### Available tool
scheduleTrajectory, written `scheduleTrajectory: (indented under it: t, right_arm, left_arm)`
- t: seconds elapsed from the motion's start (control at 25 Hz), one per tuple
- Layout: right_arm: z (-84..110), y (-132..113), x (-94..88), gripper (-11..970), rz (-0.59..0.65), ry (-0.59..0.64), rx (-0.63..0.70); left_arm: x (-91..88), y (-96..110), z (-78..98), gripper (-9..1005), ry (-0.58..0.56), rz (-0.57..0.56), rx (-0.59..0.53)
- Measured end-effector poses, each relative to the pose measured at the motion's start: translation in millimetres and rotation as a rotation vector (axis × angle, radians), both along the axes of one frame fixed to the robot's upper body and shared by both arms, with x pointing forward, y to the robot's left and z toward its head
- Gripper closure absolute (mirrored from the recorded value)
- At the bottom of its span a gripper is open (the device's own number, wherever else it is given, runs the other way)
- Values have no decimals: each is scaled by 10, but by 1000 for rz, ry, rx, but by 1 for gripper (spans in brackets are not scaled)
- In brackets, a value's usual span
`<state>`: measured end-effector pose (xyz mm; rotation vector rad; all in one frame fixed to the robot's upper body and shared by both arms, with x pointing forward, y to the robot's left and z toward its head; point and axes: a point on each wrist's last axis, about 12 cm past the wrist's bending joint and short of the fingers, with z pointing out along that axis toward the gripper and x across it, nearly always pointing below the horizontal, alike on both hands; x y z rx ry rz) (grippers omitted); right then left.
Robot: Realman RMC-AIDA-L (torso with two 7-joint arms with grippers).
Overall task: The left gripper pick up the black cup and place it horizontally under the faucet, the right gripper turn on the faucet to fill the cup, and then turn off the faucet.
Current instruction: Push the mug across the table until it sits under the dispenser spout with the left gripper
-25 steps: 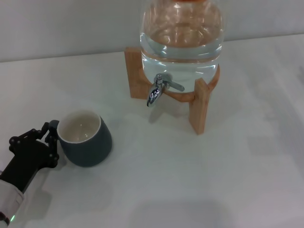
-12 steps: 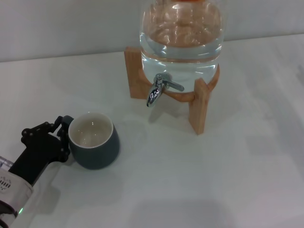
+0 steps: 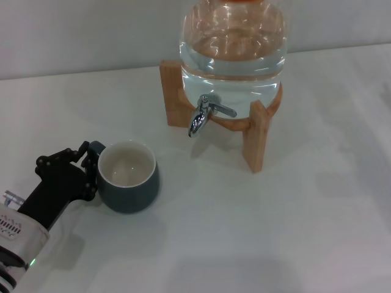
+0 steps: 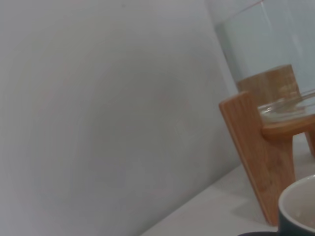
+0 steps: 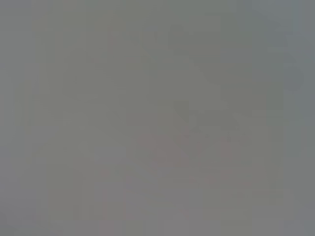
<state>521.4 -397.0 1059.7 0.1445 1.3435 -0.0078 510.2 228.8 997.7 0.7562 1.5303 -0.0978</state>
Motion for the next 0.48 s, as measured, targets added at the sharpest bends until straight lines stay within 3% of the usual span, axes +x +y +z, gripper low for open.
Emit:
scheduleTrajectory:
  t: [0.48]
  right_arm:
    - [18, 18, 37, 104, 3, -3, -10]
  left_arm:
    - [61, -91, 48, 912, -13, -39, -6]
